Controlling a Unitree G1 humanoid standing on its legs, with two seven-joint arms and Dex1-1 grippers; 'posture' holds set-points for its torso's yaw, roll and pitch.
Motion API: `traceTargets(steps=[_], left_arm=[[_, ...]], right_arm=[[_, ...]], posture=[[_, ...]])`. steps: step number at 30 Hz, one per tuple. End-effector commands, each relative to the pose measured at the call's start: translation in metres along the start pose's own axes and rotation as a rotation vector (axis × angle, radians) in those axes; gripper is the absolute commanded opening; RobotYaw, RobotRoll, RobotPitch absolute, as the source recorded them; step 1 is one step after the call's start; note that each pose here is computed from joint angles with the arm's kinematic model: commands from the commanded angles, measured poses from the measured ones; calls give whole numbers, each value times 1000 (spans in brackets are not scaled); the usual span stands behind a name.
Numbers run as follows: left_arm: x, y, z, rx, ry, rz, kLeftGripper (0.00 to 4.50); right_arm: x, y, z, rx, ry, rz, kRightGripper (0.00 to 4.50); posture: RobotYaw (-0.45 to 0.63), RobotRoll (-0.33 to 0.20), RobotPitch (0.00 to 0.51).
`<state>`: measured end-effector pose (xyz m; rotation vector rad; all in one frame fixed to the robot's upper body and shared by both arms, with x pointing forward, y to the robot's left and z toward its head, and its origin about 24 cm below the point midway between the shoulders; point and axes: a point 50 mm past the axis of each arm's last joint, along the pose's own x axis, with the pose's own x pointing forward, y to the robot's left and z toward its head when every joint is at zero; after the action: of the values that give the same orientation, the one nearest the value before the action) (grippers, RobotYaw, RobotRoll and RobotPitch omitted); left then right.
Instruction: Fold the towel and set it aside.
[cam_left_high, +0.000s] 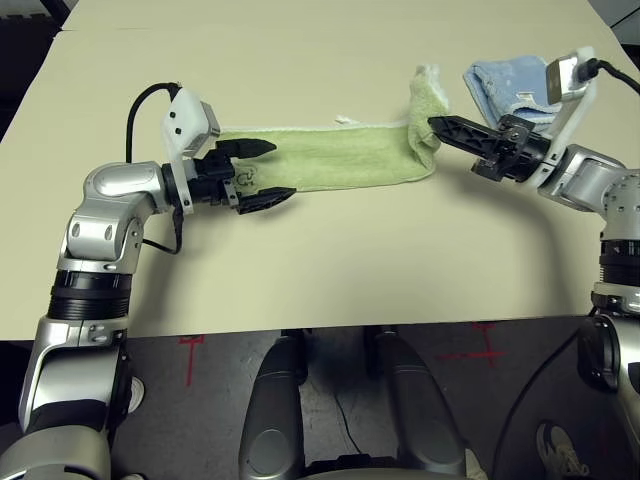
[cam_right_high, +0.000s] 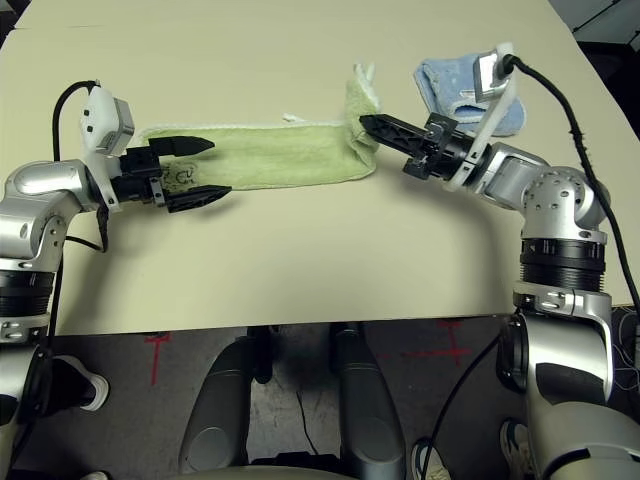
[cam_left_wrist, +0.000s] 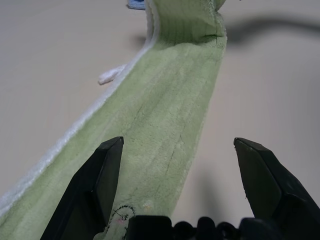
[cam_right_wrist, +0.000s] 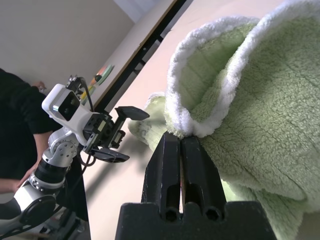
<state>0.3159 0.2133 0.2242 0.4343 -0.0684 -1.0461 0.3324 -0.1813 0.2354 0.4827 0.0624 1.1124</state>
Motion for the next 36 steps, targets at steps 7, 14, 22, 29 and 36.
traceTargets(steps=[7,14,22,29,36], left_arm=[[-32,7,4,14,58,17,4500],[-36,1,0,-57,1,-12,4500],[-37,3,3,-51,-24,-6,4500],[-37,8,5,-11,9,22,4500],[-36,12,2,31,50,47,4500]], right_arm=[[14,4,-7,-32,70,31,29],[18,1,-14,-166,128,5,29],[24,1,-13,-227,146,24,29],[25,3,-25,-282,239,50,29],[29,1,-34,-303,289,11,29]], posture=[[24,0,309],[28,0,310],[25,0,307],[32,0,305],[30,0,304]])
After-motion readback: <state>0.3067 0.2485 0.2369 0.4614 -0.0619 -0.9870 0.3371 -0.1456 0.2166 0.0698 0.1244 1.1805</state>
